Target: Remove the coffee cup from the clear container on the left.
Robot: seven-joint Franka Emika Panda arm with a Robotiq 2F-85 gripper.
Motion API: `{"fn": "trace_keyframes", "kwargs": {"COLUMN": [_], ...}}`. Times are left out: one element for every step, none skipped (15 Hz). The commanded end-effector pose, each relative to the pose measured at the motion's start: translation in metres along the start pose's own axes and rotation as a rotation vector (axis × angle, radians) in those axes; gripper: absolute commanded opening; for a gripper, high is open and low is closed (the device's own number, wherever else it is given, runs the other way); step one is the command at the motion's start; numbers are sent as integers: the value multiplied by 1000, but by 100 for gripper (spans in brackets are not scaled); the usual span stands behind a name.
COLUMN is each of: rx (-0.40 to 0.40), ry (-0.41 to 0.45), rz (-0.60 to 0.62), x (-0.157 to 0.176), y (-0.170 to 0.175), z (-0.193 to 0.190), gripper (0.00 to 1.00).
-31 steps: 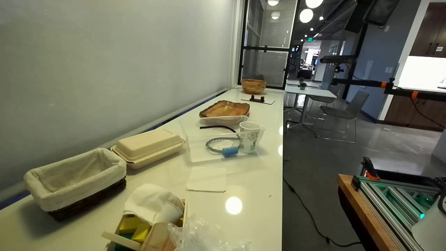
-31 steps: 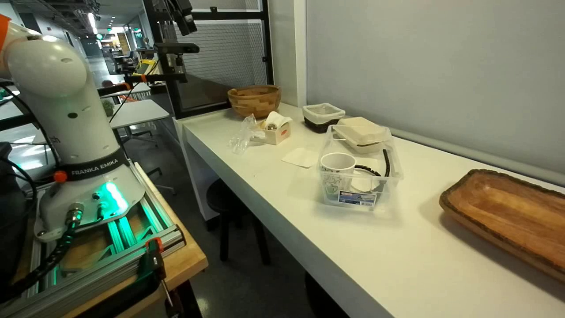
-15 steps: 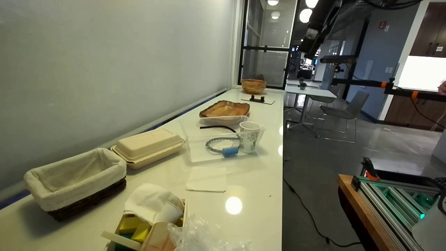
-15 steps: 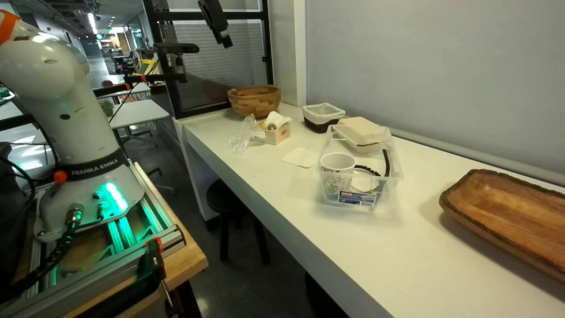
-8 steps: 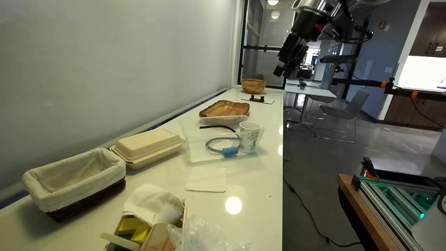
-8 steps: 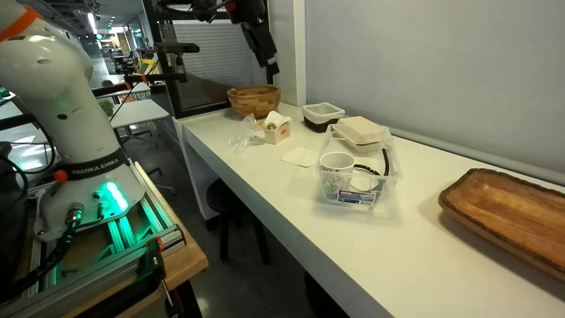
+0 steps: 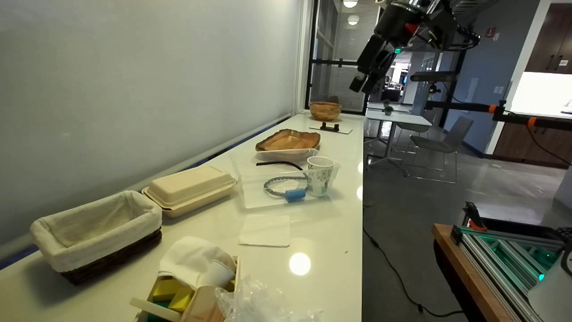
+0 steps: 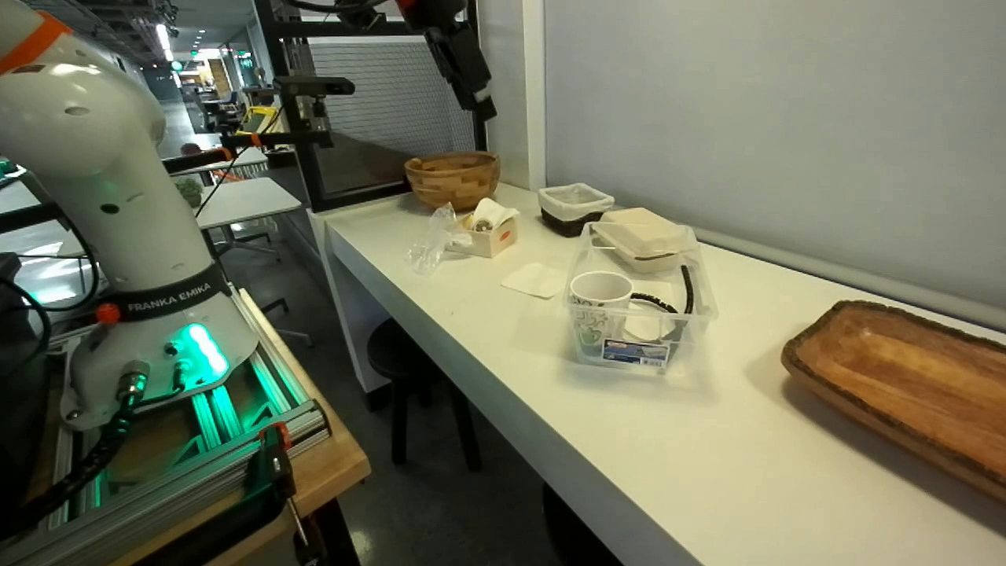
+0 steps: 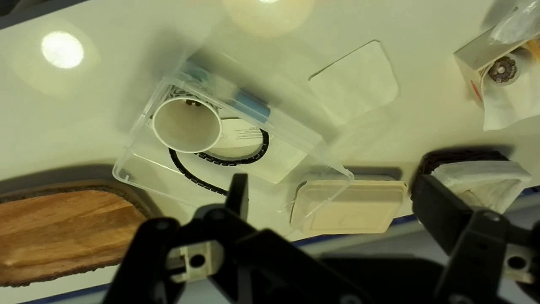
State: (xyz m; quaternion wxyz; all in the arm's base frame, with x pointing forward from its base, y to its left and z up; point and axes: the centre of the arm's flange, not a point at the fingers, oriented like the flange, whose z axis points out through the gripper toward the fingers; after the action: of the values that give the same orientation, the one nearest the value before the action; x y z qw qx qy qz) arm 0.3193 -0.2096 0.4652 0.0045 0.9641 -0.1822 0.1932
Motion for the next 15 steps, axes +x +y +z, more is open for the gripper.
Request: {"fn": "trace_keyframes", "kwargs": {"rx": [9, 11, 17, 27, 17, 14, 18, 10, 2, 3, -2, 4, 7, 10, 12], "ry": [-6, -4, 11, 26, 50, 52, 54, 54, 45, 26, 9, -5, -20, -28, -30], "rz": [46, 60, 64, 60, 56, 54, 43, 36, 42, 53, 63, 69, 73, 78, 78], "x": [18, 23, 26, 30, 34, 37, 39, 40, 42, 43, 45, 46, 48, 52, 55], "y": [11, 17, 22, 29, 36, 44, 51, 59, 66, 73, 79, 83, 87, 89, 90], "z": [25, 36, 46, 59, 73, 87, 100, 115, 128, 141, 153, 163, 172, 179, 186], "gripper": [100, 100, 100, 100, 100, 100, 100, 100, 100, 100, 100, 100, 100, 100, 100]}}
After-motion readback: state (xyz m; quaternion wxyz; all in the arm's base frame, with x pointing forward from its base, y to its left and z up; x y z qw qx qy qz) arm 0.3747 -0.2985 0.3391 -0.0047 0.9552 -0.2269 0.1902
